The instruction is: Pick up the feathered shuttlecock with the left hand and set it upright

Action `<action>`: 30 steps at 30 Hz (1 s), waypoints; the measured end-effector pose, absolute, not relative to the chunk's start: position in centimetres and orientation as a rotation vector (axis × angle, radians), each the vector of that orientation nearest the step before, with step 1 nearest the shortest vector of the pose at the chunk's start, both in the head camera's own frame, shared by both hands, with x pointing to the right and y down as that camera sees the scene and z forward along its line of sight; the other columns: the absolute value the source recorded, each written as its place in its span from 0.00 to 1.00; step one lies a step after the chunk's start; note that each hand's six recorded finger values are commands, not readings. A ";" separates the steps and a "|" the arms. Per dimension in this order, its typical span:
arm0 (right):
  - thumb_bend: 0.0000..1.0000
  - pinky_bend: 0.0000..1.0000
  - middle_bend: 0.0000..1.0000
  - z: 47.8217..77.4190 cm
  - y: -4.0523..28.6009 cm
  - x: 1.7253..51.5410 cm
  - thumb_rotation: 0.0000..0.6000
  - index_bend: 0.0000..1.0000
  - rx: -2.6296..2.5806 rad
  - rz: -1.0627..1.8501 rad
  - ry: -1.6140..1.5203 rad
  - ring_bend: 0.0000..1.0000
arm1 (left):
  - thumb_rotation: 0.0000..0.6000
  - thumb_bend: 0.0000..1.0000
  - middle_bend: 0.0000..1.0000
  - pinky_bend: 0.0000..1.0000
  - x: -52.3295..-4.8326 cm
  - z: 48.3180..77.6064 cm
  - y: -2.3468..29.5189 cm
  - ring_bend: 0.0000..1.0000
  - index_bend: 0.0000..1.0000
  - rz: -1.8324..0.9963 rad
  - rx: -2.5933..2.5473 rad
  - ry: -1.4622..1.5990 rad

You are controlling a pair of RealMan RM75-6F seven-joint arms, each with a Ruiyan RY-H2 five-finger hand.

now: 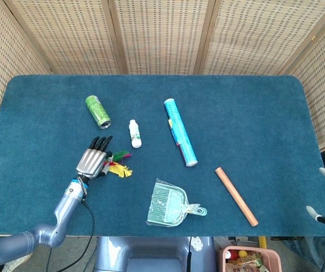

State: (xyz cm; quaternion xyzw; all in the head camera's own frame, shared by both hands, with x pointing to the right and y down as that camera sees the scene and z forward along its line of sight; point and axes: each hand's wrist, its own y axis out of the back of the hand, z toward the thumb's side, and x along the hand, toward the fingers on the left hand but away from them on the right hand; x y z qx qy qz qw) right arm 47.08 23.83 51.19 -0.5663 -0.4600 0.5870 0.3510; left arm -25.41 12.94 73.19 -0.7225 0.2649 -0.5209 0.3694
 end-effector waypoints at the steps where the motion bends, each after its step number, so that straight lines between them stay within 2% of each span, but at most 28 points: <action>1: 0.00 0.00 0.00 51.2 23.8 47.1 1.00 0.00 -1.466 1.519 -1.190 0.00 | 1.00 0.50 0.00 0.00 -25.5 73.1 12.9 0.00 0.67 -1.335 -1.857 0.687; 9: 0.00 0.00 0.00 51.1 23.9 46.9 1.00 0.00 -1.470 1.511 -1.189 0.00 | 1.00 0.50 0.00 0.00 -26.8 71.2 12.2 0.00 0.68 -1.307 -1.901 0.807; 19: 0.00 0.00 0.00 50.9 24.0 46.4 1.00 0.00 -1.475 1.495 -1.185 0.00 | 1.00 0.51 0.00 0.00 -31.5 67.7 10.0 0.00 0.69 -1.237 -2.068 1.136; 24: 0.00 0.00 0.00 50.9 24.0 46.3 1.00 0.00 -1.474 1.495 -1.181 0.00 | 1.00 0.51 0.00 0.00 -33.7 67.4 9.0 0.00 0.69 -1.224 -2.152 1.280; 30: 0.00 0.00 0.00 51.1 24.0 46.3 1.00 0.00 -1.470 1.503 -1.175 0.00 | 1.00 0.51 0.00 0.00 -36.0 68.3 8.4 0.00 0.69 -1.239 -2.248 1.406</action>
